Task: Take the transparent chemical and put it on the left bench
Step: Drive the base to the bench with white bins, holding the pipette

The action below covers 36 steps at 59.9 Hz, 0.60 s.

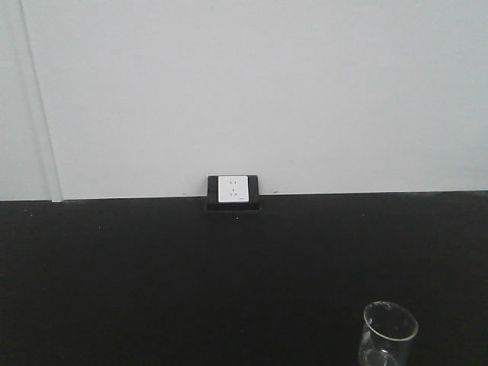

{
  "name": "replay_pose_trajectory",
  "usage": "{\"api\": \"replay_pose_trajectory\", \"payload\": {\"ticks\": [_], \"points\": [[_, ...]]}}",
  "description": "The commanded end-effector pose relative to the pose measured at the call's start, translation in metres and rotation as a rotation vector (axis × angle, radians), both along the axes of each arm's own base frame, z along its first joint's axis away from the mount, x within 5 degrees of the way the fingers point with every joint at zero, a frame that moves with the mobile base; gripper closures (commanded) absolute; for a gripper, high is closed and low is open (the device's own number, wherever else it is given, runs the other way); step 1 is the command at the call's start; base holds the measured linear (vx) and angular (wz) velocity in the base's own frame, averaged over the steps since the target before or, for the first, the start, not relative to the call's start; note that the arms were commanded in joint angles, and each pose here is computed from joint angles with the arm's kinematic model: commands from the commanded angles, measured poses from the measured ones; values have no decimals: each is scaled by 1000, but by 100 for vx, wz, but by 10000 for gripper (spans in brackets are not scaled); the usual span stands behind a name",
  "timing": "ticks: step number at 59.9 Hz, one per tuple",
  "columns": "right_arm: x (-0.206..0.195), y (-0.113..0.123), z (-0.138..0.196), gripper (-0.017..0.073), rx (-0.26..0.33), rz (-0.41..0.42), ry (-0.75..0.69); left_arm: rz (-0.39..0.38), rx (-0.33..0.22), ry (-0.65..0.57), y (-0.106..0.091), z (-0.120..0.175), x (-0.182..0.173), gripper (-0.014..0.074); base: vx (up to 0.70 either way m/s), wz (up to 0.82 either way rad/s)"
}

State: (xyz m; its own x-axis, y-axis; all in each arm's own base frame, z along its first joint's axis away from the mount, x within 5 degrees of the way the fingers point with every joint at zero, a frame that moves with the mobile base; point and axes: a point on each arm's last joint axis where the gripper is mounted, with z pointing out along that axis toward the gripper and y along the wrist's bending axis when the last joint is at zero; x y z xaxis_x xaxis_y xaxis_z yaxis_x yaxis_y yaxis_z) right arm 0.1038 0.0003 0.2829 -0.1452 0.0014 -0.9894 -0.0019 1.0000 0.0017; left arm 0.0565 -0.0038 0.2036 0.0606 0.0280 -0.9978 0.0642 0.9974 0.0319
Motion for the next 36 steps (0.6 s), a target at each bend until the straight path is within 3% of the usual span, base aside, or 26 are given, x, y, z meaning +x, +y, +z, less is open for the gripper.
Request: {"api": "replay_pose_trajectory", "payload": {"ticks": [1, 17, 36], "points": [[1, 0, 18, 564, -7, 2, -107, -1, -14, -81, 0, 3, -1, 597, -22, -18], [1, 0, 18, 564, -7, 2, -107, -1, -14, -81, 0, 3, -1, 597, -26, -2], [1, 0, 18, 564, -7, 2, -107, -1, -14, -81, 0, 3, -1, 597, -34, 22]]}}
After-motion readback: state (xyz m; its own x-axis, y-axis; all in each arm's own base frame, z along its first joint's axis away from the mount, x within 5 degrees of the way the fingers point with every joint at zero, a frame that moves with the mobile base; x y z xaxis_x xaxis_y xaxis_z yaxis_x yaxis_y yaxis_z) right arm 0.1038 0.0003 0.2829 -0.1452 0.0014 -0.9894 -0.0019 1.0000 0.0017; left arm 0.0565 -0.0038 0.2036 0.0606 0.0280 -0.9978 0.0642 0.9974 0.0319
